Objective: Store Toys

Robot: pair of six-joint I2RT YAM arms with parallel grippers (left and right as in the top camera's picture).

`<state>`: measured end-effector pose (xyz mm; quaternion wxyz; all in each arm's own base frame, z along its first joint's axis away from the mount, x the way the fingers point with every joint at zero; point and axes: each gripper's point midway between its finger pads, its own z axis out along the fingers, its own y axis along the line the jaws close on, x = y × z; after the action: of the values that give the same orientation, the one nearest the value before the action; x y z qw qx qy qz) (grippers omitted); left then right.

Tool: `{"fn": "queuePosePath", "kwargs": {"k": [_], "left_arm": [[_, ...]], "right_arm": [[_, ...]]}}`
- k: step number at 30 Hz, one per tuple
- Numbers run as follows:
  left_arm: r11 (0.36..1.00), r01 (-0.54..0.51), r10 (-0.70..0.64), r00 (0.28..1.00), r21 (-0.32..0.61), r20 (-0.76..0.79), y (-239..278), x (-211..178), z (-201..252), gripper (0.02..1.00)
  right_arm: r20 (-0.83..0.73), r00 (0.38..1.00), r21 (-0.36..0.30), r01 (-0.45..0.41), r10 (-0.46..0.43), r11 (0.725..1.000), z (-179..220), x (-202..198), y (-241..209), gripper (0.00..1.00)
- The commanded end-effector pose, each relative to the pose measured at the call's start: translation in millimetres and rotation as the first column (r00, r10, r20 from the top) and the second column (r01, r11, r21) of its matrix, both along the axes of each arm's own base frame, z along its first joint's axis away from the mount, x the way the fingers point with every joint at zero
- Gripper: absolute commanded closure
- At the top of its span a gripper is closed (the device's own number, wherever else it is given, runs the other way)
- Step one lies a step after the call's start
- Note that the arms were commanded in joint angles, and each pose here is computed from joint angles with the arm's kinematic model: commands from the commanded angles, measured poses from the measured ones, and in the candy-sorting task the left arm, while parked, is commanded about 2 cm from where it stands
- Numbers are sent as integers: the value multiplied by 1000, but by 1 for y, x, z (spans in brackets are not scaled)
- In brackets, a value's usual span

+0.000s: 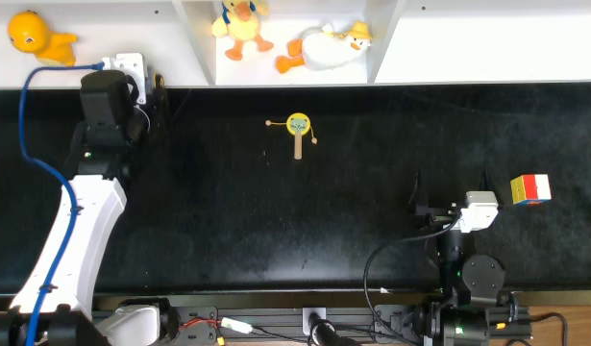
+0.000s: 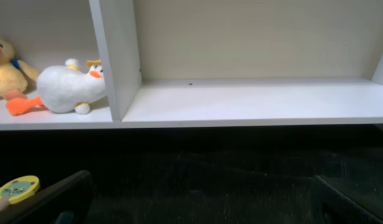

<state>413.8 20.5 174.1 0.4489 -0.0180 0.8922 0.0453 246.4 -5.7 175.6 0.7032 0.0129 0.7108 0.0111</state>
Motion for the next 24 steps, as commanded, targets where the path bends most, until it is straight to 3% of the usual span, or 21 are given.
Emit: {"fn": "queuePosePath", "kwargs": {"k": [1, 24], "left_arm": [[998, 38, -40, 999, 44, 25, 0, 16, 1, 919], [998, 26, -39, 975, 59, 220, 3, 71, 5, 952]], "right_arm": [[-1, 1000, 7, 6, -6, 1000, -4, 0, -1, 5], [-1, 1000, 7, 6, -6, 1000, -4, 0, -1, 7]]}}
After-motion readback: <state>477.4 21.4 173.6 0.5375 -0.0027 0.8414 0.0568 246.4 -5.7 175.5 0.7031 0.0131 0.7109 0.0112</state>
